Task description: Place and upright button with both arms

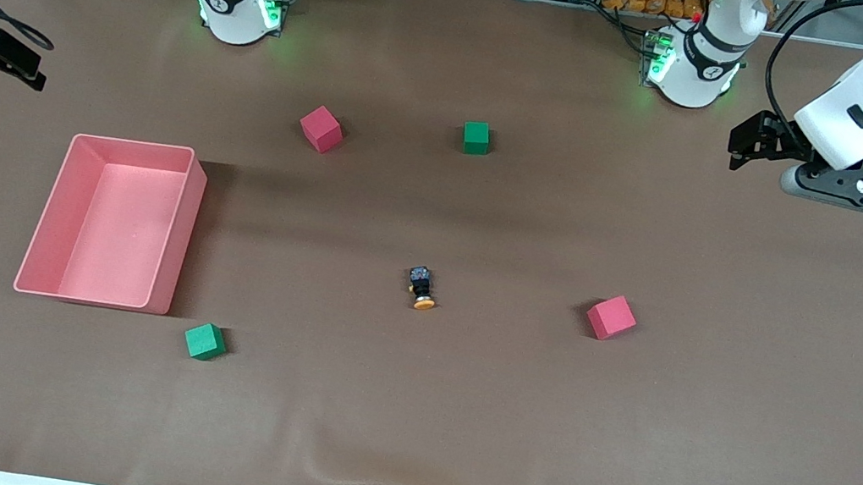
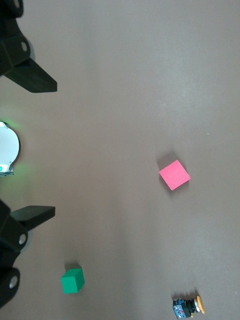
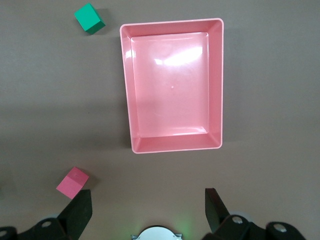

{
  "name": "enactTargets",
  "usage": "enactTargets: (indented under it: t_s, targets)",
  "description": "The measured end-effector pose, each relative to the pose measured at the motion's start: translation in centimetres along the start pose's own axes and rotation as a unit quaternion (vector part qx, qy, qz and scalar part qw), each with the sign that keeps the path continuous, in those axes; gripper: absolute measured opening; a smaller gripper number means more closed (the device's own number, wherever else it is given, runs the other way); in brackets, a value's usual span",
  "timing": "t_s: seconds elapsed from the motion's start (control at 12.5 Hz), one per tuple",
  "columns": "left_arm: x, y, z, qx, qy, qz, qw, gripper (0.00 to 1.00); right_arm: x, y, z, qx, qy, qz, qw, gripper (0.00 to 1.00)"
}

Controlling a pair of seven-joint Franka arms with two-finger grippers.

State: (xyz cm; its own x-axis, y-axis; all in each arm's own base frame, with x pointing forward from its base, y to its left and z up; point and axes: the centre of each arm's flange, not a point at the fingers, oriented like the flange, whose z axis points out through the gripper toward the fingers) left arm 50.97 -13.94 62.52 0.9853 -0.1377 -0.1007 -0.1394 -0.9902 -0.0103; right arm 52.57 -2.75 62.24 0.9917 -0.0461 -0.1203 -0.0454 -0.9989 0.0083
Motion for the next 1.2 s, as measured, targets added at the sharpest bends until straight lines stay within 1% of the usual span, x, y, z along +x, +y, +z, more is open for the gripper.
enactTargets:
  t_s: [1.2]
  targets:
    - [-0.2,1.3,0.1,0.002,-0.001,0.012,1.0,1.0,0.0,0.0,-0.1,0.0,0.002,0.002,1.0,1.0]
